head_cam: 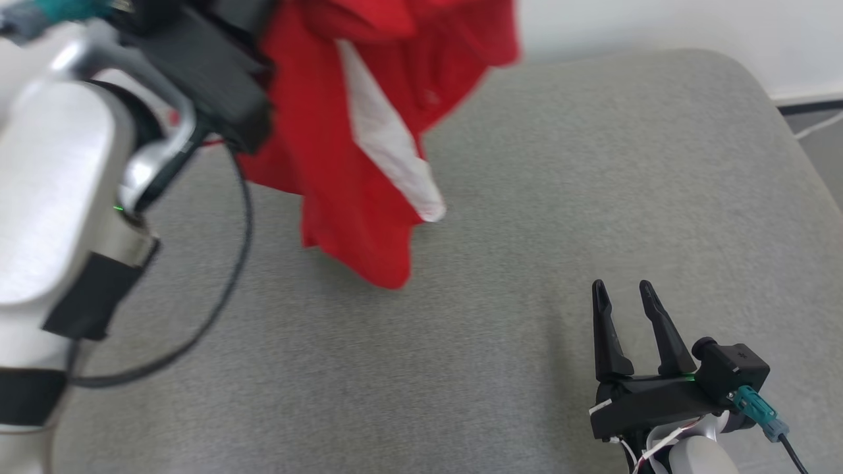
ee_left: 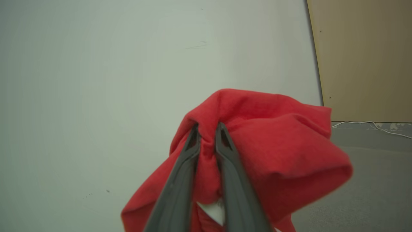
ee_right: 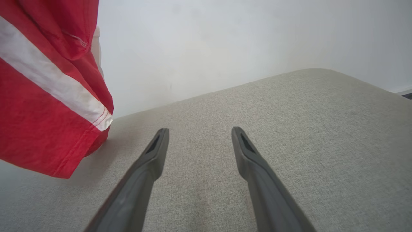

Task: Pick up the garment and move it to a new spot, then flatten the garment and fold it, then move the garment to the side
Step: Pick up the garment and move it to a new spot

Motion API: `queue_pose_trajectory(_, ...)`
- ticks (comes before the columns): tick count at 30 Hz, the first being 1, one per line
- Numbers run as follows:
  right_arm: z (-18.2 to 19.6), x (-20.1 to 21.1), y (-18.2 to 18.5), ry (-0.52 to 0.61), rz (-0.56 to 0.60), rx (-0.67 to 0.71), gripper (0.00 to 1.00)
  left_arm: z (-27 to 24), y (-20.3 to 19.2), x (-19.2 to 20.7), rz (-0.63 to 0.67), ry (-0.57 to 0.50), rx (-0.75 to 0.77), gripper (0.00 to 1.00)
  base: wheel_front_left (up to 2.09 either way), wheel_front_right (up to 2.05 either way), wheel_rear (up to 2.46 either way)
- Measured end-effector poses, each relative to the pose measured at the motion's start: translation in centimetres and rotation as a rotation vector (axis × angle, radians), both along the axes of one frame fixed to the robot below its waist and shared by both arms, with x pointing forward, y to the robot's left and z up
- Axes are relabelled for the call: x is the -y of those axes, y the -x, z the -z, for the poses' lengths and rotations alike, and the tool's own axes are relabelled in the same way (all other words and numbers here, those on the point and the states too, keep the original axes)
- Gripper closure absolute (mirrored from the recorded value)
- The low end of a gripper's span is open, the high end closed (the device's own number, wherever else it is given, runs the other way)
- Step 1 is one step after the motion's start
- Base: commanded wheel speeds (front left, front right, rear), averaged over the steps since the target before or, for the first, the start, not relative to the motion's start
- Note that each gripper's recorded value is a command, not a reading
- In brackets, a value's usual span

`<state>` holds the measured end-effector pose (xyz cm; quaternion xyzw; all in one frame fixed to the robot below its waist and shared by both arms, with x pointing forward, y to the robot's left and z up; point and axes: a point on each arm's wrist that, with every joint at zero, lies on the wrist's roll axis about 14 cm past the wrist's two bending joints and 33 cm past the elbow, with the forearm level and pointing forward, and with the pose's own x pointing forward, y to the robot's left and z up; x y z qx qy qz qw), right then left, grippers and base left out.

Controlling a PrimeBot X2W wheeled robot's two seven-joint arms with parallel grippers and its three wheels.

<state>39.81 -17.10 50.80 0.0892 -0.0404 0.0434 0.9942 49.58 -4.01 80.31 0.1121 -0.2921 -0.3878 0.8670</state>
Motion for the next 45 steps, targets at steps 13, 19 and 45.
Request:
queue_pose_trajectory(13, 0.8, 2.3, 0.6, 0.006, 0.068, -0.028, 0.00, 6.9, 0.9, 3.9, 0.118, 0.021, -0.202, 1.00, 0.00, 0.00, 0.00)
queue_pose_trajectory(19, 1.6, 1.8, 0.3, 0.012, 0.054, -0.049, 0.00, 13.6, -0.8, 1.8, 0.037, 0.044, -0.367, 1.00, 0.00, 0.00, 0.00)
queue_pose_trajectory(45, 1.8, -0.5, 0.6, 0.024, -0.017, -0.056, 0.00, 20.4, -1.1, -5.1, -0.246, 0.215, -0.388, 0.00, 0.00, 0.00, 0.00)
